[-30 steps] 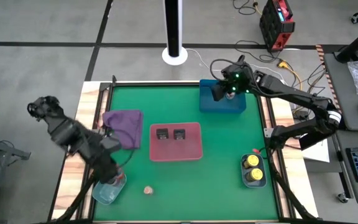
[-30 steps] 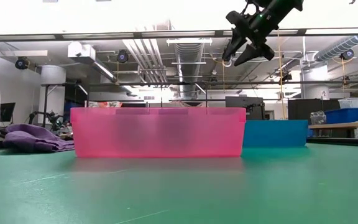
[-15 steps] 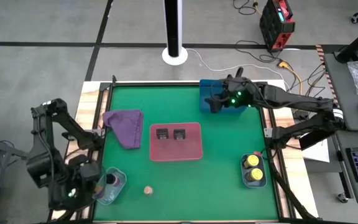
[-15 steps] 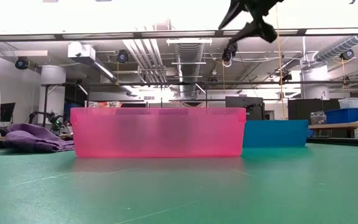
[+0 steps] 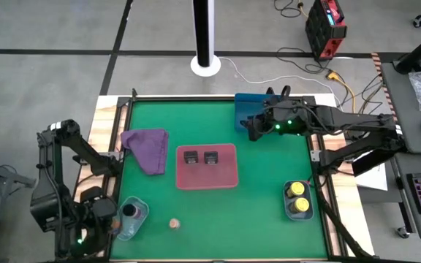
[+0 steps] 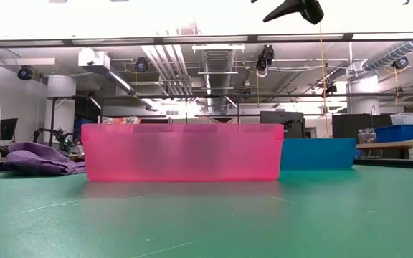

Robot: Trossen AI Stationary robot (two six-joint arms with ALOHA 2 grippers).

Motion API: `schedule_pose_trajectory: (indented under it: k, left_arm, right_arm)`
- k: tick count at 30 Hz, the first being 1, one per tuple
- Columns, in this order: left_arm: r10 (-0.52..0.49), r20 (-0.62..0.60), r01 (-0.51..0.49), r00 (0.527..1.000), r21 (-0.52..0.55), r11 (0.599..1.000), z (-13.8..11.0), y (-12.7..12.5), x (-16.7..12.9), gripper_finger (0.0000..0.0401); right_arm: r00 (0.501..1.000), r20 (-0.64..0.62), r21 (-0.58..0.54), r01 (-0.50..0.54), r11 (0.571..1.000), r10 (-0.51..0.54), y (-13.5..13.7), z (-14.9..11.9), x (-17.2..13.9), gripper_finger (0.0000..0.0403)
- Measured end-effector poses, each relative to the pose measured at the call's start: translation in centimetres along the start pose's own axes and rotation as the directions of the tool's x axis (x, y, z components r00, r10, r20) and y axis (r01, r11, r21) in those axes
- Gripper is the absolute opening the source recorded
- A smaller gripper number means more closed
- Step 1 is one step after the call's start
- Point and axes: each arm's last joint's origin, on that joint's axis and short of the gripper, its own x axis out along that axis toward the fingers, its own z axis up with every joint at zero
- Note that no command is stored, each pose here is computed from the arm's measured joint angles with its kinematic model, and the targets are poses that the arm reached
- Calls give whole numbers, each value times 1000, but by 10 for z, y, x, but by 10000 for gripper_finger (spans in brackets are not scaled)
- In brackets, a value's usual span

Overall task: Sort spices by type
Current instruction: Put the black seasoning bottle into the light blue bin

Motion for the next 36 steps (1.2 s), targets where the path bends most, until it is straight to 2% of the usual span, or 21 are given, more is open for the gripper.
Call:
schedule_pose_trajectory:
  k: [5,13,26,31,36]
  left_arm:
    - [11,1,-11,1000,2,1000,-1,0,6,186]
    - [74,3,-74,997,-4,997,-5,5,32,186]
    - [77,-39,-78,996,-24,997,-12,9,82,186]
    - [110,-58,-112,992,-24,993,-14,15,95,186]
    - [95,-65,-98,993,-40,994,-14,19,104,186]
  right_arm:
    - [1000,-1,-8,2,1000,-2,2,-2,-1,210]
    - [1000,0,-11,1,1000,-1,2,-2,-1,210]
    - [1000,1,-21,1,1000,-1,2,-2,-1,210]
    - [1000,1,-21,1,1000,-1,2,-2,-1,210]
    - [1000,1,-24,1,1000,-1,2,-2,-1,210]
